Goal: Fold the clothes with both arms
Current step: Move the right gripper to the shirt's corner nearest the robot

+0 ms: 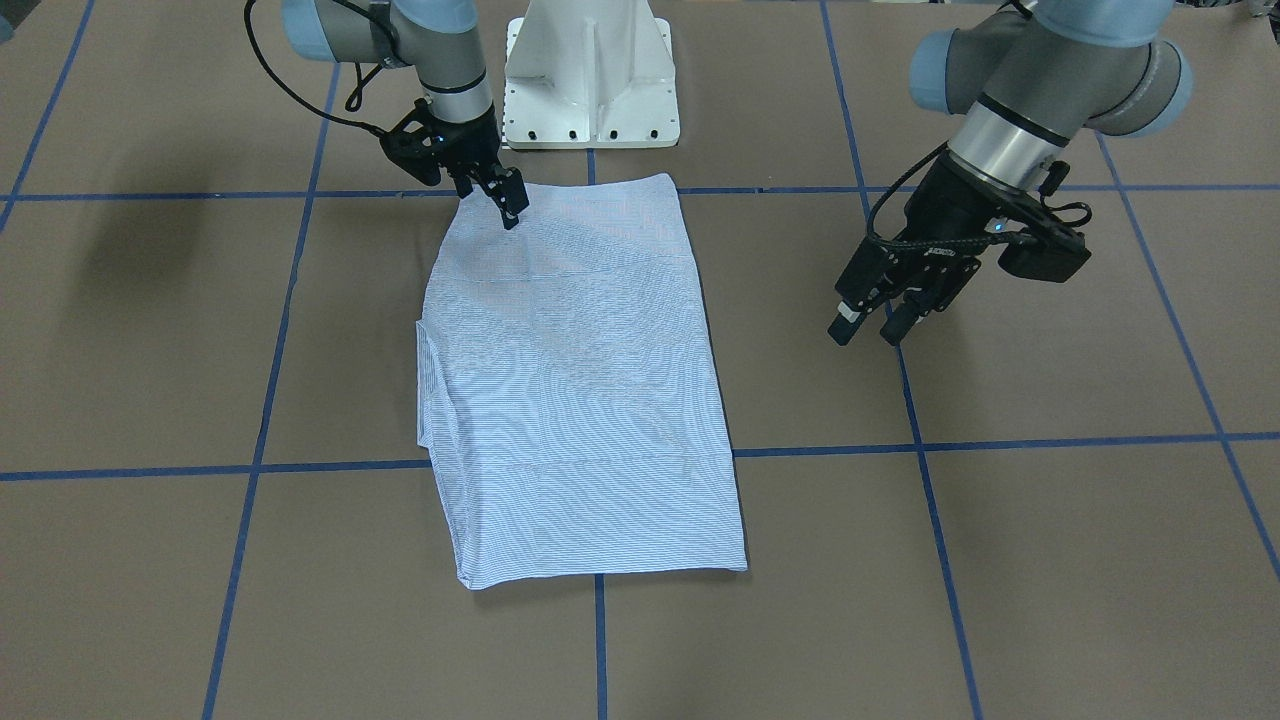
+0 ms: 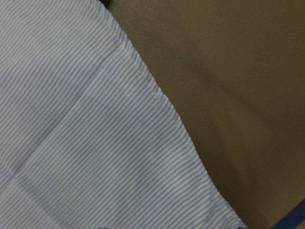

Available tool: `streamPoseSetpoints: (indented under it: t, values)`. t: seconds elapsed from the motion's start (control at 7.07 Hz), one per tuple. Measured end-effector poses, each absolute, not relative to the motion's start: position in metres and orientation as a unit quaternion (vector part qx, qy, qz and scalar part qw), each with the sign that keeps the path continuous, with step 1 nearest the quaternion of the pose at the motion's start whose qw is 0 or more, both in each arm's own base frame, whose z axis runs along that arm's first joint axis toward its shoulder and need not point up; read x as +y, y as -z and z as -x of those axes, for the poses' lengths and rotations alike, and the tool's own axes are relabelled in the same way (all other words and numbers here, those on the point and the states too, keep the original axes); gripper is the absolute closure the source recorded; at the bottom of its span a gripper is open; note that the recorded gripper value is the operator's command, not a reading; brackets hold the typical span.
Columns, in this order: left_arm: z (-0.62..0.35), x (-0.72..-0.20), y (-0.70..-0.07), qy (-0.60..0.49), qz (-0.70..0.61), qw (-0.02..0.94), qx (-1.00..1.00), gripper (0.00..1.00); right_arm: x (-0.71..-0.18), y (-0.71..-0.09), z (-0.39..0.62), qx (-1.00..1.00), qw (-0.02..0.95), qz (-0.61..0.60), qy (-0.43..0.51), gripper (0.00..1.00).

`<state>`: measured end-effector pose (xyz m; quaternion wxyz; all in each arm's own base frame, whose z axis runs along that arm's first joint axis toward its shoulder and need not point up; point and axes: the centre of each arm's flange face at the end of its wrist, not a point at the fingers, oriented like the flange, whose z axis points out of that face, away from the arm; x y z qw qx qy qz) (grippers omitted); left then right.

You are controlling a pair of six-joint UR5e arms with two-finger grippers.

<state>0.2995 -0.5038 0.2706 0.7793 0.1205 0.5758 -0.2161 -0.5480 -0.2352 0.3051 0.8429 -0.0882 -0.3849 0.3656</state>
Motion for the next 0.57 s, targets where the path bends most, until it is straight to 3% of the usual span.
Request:
streamPoseSetpoints:
  t: [0.14,0.28,0.42,0.57]
  values:
    - [-0.2988,-0.503,-0.2689,0.216,-0.121,0.779,0.576,0.19,-0.2346,-0.3057,0.5489,-0.384,0.843,0.088,-0.366,0.22]
    - [-0.298,-0.5026,-0.2678,0.216,-0.122,0.778,0.577,0.19,-0.234,-0.3061,0.5496,-0.383,0.844,0.089,-0.366,0.48]
    - [-0.2972,-0.5023,-0.2668,0.216,-0.122,0.778,0.578,0.19,-0.2338,-0.306,0.5499,-0.383,0.844,0.089,-0.365,0.83]
    - [-0.2969,-0.5019,-0.2657,0.216,-0.122,0.778,0.578,0.19,-0.2332,-0.3062,0.5504,-0.383,0.844,0.09,-0.365,1.0]
